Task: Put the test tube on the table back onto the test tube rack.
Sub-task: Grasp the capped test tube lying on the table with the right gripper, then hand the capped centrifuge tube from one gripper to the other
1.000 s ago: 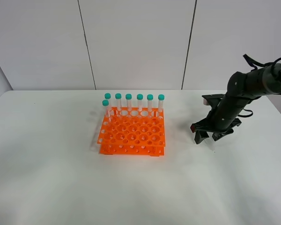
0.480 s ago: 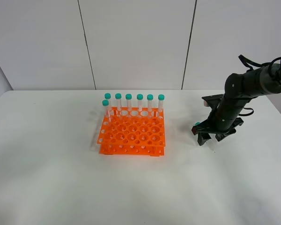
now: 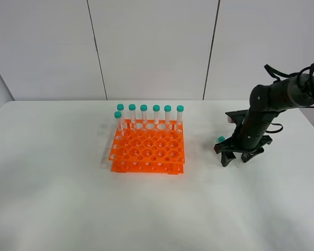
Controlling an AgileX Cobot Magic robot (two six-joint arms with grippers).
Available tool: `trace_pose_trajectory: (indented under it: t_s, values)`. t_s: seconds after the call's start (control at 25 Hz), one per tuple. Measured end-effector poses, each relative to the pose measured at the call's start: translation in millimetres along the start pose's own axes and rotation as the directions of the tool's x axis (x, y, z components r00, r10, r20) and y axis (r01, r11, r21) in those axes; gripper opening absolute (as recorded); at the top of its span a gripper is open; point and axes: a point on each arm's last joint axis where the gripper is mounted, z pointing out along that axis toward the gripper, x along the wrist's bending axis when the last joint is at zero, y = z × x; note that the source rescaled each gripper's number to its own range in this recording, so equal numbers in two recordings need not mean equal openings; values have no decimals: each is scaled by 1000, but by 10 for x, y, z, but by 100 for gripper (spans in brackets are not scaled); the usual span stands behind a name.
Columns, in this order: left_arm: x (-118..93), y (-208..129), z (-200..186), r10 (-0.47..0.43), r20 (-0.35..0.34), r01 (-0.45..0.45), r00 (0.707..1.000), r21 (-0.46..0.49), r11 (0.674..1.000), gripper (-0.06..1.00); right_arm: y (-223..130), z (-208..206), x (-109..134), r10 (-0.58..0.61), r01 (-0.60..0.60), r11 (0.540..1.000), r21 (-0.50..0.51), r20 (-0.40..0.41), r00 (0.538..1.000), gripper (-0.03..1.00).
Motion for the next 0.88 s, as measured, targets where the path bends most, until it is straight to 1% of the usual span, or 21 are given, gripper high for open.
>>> trace_pose_trajectory:
  t_s: [0.24, 0.32, 0.36, 0.4, 0.52, 0.56, 0.88]
  values:
    - [0, 0, 0, 0, 0, 0, 1000, 0, 1000, 100, 6, 18, 1, 3, -3, 1000, 5, -3, 1000, 91]
    - [0, 0, 0, 0, 0, 0, 1000, 0, 1000, 100, 7, 21, 1, 3, -3, 1000, 5, -3, 1000, 84]
    - [0, 0, 0, 0, 0, 0, 1000, 0, 1000, 100, 7, 21, 1, 3, -3, 1000, 5, -3, 1000, 74]
    - [0, 0, 0, 0, 0, 0, 1000, 0, 1000, 100, 7, 24, 0, 2, -2, 1000, 6, -3, 1000, 59]
    - [0, 0, 0, 0, 0, 0, 1000, 0, 1000, 100, 3, 31, -7, -7, 7, 1000, 10, 5, 1000, 0]
    - [0, 0, 0, 0, 0, 0, 1000, 0, 1000, 100, 3, 35, -9, -7, 7, 1000, 11, 7, 1000, 3]
    - [0, 0, 0, 0, 0, 0, 1000, 0, 1000, 100, -19, 22, -34, -39, 38, 999, 37, 33, 999, 3]
